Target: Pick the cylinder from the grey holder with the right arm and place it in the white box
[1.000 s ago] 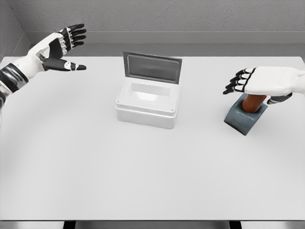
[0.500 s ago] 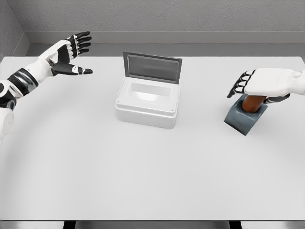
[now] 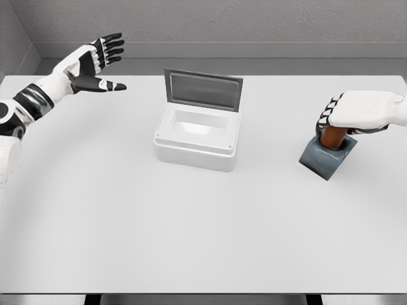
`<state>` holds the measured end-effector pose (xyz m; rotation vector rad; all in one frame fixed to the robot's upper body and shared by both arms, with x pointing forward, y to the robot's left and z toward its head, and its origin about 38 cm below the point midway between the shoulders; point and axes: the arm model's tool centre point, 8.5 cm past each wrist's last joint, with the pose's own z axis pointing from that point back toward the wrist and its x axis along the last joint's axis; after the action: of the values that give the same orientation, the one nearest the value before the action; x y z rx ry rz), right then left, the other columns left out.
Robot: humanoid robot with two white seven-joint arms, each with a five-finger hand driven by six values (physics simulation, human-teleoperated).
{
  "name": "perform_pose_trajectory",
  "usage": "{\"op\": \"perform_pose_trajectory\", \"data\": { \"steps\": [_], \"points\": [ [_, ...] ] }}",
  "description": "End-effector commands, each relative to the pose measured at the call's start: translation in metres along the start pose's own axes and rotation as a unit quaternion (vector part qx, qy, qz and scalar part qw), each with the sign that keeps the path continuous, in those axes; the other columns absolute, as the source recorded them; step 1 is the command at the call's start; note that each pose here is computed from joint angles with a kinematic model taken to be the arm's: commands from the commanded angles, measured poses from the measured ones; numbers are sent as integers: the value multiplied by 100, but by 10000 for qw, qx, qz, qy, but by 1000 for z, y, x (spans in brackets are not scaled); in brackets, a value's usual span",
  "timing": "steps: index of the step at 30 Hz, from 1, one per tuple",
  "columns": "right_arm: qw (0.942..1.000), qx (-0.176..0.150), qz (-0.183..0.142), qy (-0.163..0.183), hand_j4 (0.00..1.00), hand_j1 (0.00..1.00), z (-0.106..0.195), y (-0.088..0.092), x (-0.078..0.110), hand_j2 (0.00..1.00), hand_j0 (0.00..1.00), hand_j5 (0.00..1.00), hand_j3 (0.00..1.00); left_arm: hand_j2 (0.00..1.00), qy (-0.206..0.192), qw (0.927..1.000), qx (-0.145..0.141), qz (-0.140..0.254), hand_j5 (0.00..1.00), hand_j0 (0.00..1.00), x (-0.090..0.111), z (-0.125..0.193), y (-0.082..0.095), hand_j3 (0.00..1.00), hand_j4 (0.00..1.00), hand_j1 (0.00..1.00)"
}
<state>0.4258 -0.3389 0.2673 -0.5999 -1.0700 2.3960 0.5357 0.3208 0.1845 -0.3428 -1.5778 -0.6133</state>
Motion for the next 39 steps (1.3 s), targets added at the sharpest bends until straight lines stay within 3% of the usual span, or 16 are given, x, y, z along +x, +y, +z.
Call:
{"op": "perform_pose_trajectory", "data": {
  "steps": [1, 22, 39],
  "points": [
    [10000, -2, -13, 16, 53, 53, 1, 0, -1, 53, 53, 53, 53, 100, -9, 10000, 10, 35, 100, 100, -1, 0, 0, 100, 100, 100],
    [9987, -329, 382, 87, 51, 51, 17, -37, 0, 51, 51, 51, 51, 100, -96, 9999, -3, -89, 100, 100, 0, 1, 0, 100, 100, 100],
    [9954, -742, 587, -145, 46, 46, -7, -70, 11, 46, 46, 46, 46, 100, -88, 9999, 4, -102, 100, 100, 0, 1, 1, 100, 100, 100]
  ]
}}
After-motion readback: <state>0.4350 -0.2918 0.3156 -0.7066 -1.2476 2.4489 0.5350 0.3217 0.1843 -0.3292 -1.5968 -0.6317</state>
